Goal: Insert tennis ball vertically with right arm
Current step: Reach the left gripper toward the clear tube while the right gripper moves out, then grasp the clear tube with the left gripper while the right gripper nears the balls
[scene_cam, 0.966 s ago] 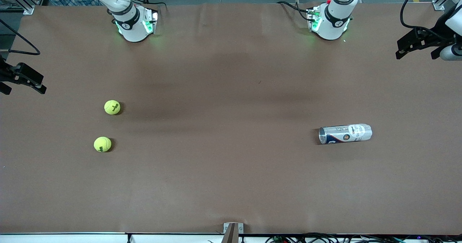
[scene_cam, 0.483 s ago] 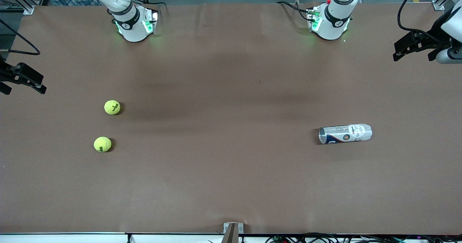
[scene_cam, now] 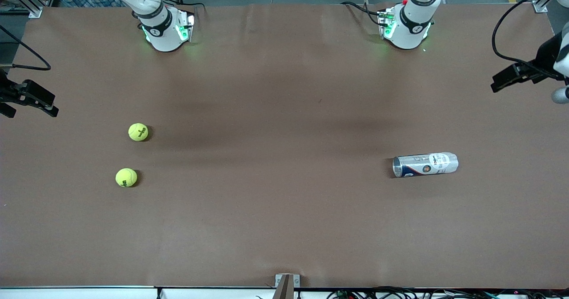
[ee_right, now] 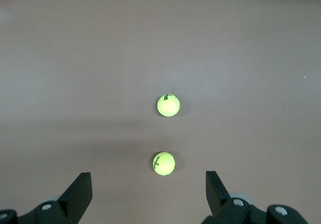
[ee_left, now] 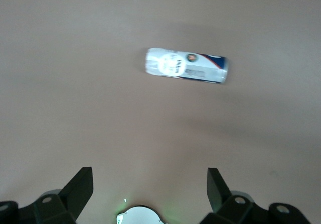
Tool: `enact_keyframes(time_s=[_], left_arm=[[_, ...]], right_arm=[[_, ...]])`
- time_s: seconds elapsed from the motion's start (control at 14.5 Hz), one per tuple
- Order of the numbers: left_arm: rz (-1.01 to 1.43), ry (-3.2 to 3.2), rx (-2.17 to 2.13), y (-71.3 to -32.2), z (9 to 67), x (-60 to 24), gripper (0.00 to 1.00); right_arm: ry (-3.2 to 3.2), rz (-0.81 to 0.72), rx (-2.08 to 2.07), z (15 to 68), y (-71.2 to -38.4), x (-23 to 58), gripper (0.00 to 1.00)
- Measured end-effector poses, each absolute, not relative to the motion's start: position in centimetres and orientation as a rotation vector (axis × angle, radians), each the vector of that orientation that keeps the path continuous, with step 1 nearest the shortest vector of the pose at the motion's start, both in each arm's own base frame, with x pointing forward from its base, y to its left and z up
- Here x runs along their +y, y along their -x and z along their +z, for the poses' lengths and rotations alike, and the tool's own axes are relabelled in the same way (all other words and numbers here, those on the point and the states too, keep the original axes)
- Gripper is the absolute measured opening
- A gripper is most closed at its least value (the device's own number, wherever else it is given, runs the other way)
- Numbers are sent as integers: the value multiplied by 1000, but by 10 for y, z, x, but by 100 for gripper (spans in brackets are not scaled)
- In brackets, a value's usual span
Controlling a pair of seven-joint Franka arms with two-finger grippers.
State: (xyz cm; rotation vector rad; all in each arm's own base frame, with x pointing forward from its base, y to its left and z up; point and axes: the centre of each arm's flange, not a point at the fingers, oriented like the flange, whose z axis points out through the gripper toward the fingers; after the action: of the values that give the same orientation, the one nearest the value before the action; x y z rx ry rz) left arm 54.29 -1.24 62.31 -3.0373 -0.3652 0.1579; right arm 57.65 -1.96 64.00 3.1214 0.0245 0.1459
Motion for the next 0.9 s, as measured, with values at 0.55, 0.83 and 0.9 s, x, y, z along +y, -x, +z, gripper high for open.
enact_keyframes(time_s=[0.55, 0.83, 0.9], left_arm=[[44, 2882, -1025, -574, 516, 27, 100], [19, 2659, -1509, -586, 449, 21, 100], [14, 2590, -1580, -589, 436, 21, 100]], right_arm=[[-3122, 36, 33, 599, -597, -16, 100], [-3121, 15, 50, 589, -601, -9, 100], [-3121, 6, 53, 585, -603, -8, 100]])
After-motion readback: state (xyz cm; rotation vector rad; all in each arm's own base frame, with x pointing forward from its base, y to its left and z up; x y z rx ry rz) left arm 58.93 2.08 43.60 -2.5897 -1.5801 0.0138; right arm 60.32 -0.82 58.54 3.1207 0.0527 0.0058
